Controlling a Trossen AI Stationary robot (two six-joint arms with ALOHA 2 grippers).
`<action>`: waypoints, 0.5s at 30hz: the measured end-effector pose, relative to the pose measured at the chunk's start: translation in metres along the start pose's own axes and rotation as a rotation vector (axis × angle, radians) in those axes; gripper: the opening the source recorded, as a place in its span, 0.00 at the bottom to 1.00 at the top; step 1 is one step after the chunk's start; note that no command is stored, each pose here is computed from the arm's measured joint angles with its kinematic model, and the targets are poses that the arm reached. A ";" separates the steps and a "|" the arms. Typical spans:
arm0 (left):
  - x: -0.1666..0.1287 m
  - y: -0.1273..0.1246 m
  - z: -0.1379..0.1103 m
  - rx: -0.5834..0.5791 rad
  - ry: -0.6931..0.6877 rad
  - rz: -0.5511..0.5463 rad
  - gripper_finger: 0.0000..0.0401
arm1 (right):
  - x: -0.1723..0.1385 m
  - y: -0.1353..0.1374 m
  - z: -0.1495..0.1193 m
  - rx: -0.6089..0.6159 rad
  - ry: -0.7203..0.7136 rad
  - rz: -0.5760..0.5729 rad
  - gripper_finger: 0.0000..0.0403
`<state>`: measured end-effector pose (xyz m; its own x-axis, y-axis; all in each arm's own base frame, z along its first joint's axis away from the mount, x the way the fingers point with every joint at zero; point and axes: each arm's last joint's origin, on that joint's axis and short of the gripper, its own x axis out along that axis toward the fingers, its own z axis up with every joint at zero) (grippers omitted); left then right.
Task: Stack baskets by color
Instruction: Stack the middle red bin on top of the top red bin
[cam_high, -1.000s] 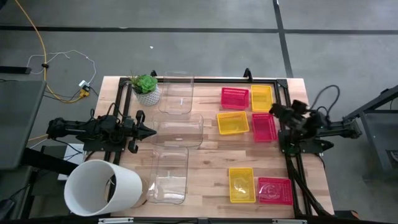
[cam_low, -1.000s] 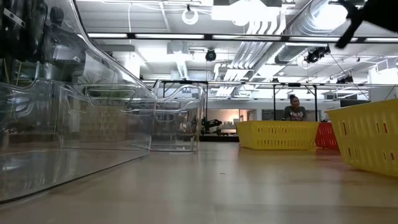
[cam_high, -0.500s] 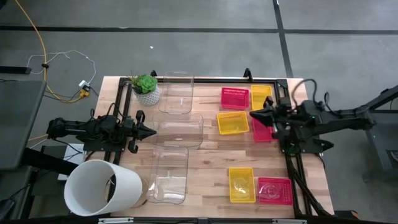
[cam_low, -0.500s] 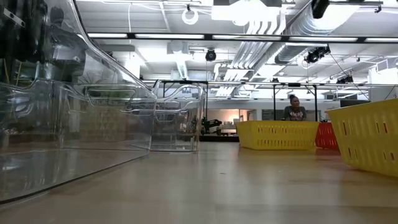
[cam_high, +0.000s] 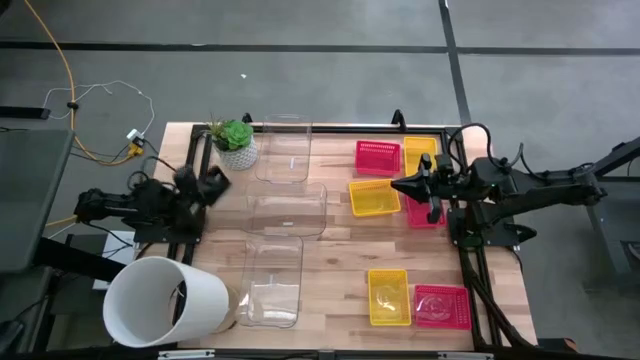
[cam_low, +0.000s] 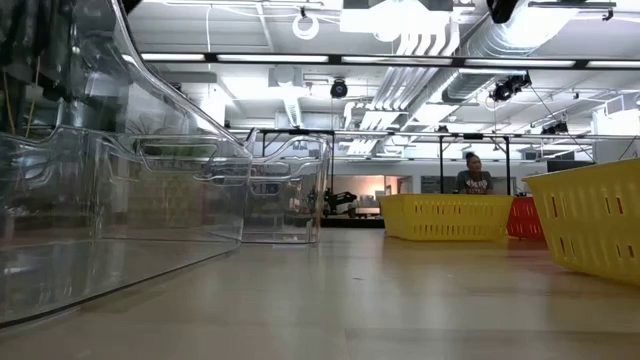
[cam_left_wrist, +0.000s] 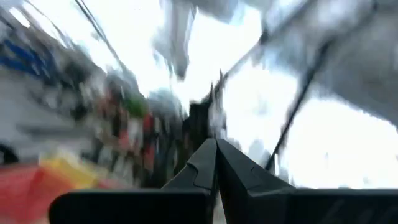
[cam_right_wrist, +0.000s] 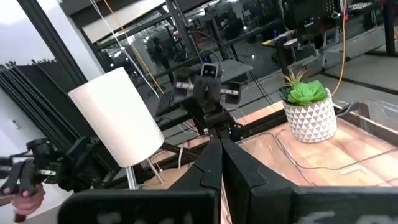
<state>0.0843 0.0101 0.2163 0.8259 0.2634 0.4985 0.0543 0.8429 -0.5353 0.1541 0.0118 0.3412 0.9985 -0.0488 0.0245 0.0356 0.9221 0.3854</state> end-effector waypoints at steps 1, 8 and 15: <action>0.001 -0.002 0.004 -0.017 -0.038 -0.001 0.00 | -0.001 0.000 0.001 0.001 -0.007 0.005 0.00; 0.039 -0.028 0.027 0.126 0.144 0.048 0.00 | -0.001 0.006 0.013 0.077 -0.137 0.063 0.00; 0.080 -0.061 0.066 0.354 0.364 0.130 0.10 | -0.002 0.008 0.016 -0.011 -0.152 0.114 0.00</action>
<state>0.1100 0.0104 0.3335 0.9581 0.2498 0.1404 -0.2030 0.9374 -0.2829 0.1515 0.0130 0.3591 0.9783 -0.0004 0.2072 -0.0764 0.9289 0.3623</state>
